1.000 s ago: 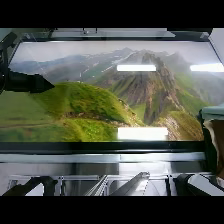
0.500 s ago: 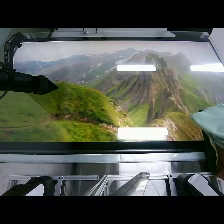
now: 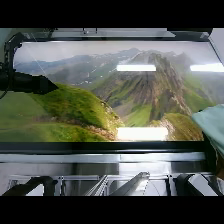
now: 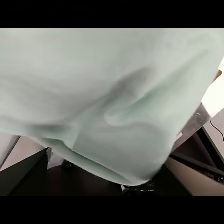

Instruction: Fold the shirts.

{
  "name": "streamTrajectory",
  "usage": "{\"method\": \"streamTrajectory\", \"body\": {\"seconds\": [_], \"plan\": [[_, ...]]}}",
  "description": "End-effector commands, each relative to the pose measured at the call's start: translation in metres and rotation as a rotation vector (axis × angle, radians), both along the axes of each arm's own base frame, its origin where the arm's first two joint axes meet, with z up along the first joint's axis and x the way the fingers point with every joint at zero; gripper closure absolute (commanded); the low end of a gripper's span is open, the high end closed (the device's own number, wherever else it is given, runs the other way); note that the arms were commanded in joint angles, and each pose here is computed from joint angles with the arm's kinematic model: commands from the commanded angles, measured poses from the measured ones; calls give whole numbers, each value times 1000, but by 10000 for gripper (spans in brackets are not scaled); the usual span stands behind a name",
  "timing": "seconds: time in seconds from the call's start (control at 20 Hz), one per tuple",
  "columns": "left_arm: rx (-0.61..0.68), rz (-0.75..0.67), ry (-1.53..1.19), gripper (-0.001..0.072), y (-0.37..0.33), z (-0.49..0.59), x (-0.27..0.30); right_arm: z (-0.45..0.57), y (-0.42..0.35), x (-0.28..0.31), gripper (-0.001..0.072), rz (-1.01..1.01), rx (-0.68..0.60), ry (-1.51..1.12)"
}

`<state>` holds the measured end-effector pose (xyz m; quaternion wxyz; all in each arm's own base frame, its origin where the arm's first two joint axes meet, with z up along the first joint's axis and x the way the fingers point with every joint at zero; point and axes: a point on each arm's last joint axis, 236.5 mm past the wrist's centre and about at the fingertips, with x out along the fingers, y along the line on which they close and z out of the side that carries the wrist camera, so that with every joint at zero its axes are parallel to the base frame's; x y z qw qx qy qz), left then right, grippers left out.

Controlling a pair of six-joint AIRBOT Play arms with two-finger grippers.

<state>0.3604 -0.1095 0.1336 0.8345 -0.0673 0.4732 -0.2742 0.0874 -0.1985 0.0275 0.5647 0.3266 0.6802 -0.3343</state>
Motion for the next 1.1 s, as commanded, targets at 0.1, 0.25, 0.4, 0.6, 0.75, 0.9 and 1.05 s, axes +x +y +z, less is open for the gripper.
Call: {"method": "streamTrajectory", "body": {"seconds": [0.1, 0.25, 0.4, 0.6, 0.75, 0.9, 1.05], "plan": [[0, -1, -1, 693, 0, 0, 0, 6, 26, -19, 12, -43, 105, 86], [3, -3, -14, 693, 0, 1, 2, 9, 36, -10, 12, -99, 136, 59], [6, -8, -15, 693, 0, 1, 2, 13, 39, 0, 12, -117, 144, 12], [6, -11, -10, 693, 0, 0, 0, 32, 61, 57, 13, -171, 240, -223], [-3, -11, -13, 693, -1, 2, 1, 63, 104, 126, 697, -53, 408, -511], [-24, 4, 15, 694, -4, 19, -6, 96, 155, 184, 688, 175, 441, -737], [-94, -25, 37, 694, -26, 51, -37, 122, 247, 202, 688, 522, 472, -841]]}}
